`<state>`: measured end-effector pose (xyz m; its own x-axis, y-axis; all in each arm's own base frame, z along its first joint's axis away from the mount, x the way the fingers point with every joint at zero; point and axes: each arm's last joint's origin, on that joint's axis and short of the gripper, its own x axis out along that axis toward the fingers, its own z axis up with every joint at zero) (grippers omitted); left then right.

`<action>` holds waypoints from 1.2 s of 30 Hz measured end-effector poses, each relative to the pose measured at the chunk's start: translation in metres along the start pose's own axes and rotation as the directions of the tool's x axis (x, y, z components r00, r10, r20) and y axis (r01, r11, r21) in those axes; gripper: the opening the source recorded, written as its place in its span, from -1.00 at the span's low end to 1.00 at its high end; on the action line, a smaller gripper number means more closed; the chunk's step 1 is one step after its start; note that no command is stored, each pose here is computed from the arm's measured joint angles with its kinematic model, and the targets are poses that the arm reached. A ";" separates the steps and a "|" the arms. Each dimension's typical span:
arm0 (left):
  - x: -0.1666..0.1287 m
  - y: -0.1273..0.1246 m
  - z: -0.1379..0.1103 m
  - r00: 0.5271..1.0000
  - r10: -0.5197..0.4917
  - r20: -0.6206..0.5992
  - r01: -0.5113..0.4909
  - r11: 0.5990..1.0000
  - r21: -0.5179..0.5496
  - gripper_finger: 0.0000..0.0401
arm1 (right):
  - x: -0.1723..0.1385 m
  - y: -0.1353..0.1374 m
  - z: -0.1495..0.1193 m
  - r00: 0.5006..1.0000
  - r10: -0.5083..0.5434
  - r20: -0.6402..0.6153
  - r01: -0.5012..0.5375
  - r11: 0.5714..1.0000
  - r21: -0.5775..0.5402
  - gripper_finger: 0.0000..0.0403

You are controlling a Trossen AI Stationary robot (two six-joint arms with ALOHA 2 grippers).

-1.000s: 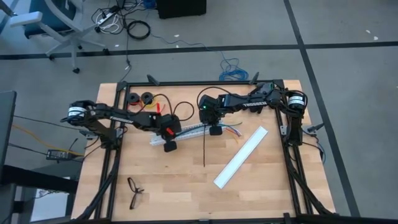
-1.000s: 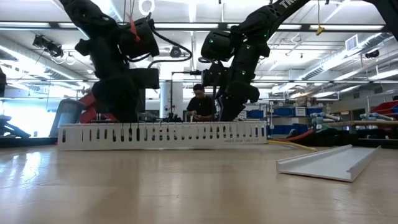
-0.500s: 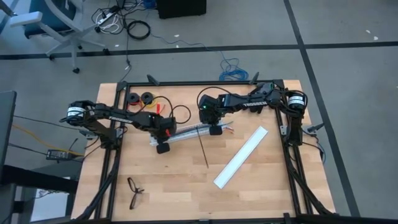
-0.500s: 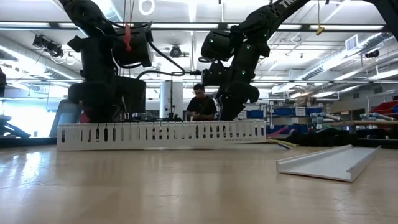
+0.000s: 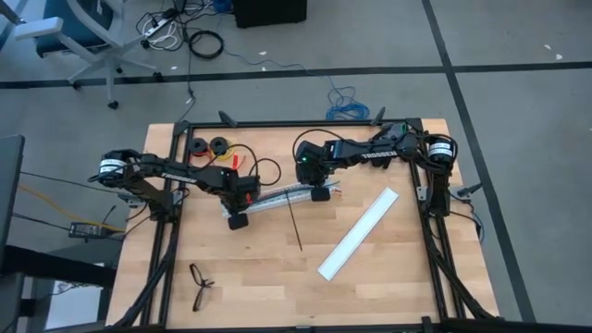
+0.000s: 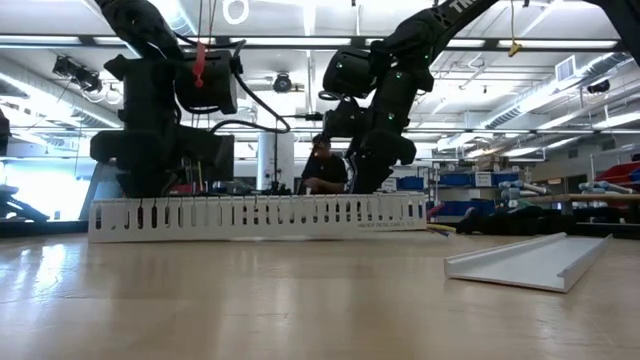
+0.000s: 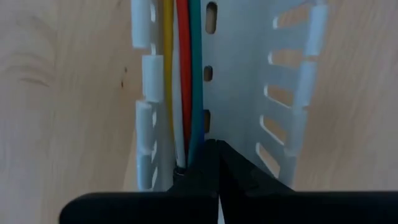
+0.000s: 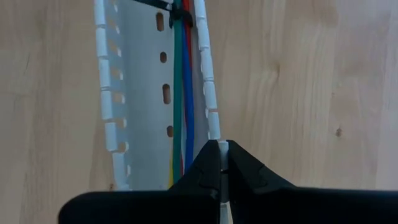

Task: Ziptie cables
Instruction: Put the zip-tied cables into the white cable duct

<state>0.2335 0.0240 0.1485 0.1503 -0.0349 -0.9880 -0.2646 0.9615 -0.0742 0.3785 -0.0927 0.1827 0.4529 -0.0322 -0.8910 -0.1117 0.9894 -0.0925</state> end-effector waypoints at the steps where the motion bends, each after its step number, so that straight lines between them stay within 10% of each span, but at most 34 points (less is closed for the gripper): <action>1: -0.001 0.000 0.000 1.000 -0.001 0.003 0.001 1.000 0.000 -0.99 | 0.000 0.000 0.000 1.000 0.000 0.000 0.000 1.000 0.000 -0.99; 25: -0.042 -0.002 0.000 0.946 0.159 0.283 -0.150 0.987 -0.053 -0.97 | 0.000 0.000 0.000 1.000 -0.004 0.000 0.004 1.000 0.003 -0.98; 36: -0.042 -0.001 -0.001 0.942 0.184 0.280 -0.180 0.983 -0.038 -0.97 | -0.001 0.000 0.001 1.000 -0.010 0.004 0.010 1.000 0.003 -0.49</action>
<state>0.2269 0.0241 0.1897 0.3602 0.2202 -0.9065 -0.3235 0.9409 0.1001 0.3786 -0.0926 0.1841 0.4571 -0.0415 -0.8885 -0.1050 0.9894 -0.1002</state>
